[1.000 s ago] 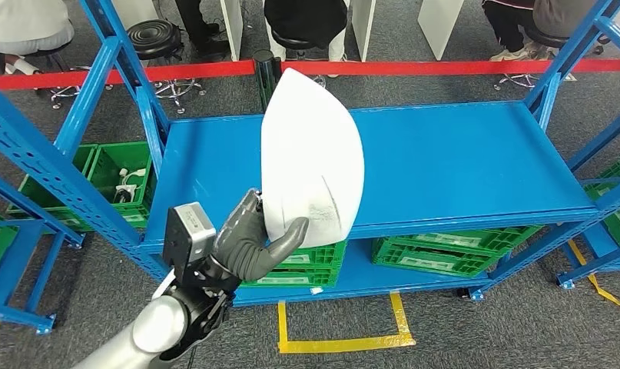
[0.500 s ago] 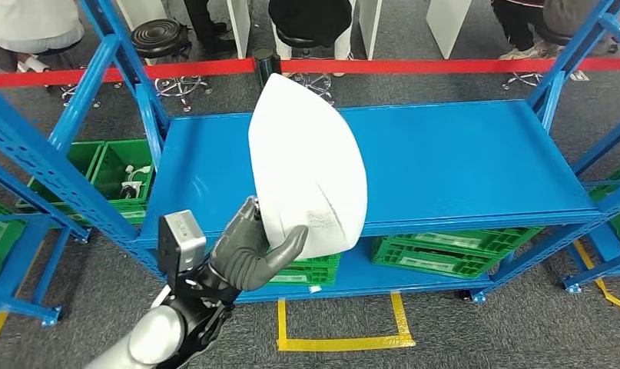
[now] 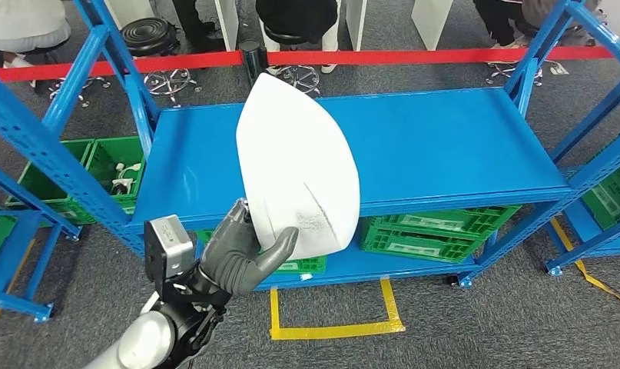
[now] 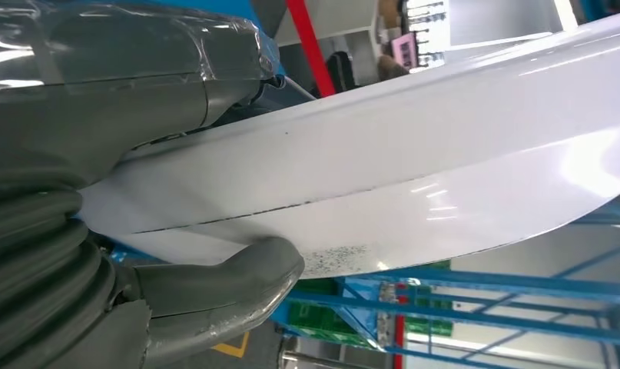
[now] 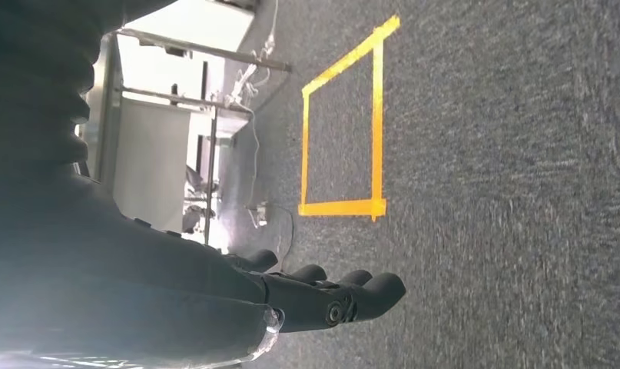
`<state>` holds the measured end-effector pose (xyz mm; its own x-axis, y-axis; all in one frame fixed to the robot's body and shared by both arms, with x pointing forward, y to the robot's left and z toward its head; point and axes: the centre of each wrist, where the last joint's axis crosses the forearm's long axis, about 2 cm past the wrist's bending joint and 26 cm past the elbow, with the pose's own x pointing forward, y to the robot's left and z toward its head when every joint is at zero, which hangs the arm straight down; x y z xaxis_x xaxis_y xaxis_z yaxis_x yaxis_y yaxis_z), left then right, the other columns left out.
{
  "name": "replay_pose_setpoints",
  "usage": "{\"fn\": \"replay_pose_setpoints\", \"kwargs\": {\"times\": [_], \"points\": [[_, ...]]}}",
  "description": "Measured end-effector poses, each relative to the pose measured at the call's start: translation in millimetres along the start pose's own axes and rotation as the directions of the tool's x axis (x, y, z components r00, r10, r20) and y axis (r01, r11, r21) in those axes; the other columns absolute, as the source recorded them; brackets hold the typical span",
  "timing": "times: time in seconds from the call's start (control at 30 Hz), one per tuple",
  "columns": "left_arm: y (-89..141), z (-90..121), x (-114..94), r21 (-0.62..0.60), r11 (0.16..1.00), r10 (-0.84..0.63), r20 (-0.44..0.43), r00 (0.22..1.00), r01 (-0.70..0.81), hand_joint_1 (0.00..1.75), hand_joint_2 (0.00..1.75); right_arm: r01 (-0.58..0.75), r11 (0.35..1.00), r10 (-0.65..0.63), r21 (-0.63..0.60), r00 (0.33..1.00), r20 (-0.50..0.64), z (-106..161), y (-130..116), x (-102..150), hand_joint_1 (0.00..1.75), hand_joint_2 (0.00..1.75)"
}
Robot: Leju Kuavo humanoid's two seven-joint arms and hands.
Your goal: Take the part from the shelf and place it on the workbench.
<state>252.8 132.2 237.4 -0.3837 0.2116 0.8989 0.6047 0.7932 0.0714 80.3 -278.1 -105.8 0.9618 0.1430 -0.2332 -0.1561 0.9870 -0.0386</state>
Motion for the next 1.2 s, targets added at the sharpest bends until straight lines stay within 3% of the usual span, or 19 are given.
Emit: {"fn": "replay_pose_setpoints", "kwargs": {"times": [1.2], "points": [[-8,8,10,-0.008,0.999,-0.044,-0.002,0.999,0.044,1.75,1.75,0.012,1.000,-0.013,0.022,0.999,0.045,1,8,1,0.00,1.75]]}}
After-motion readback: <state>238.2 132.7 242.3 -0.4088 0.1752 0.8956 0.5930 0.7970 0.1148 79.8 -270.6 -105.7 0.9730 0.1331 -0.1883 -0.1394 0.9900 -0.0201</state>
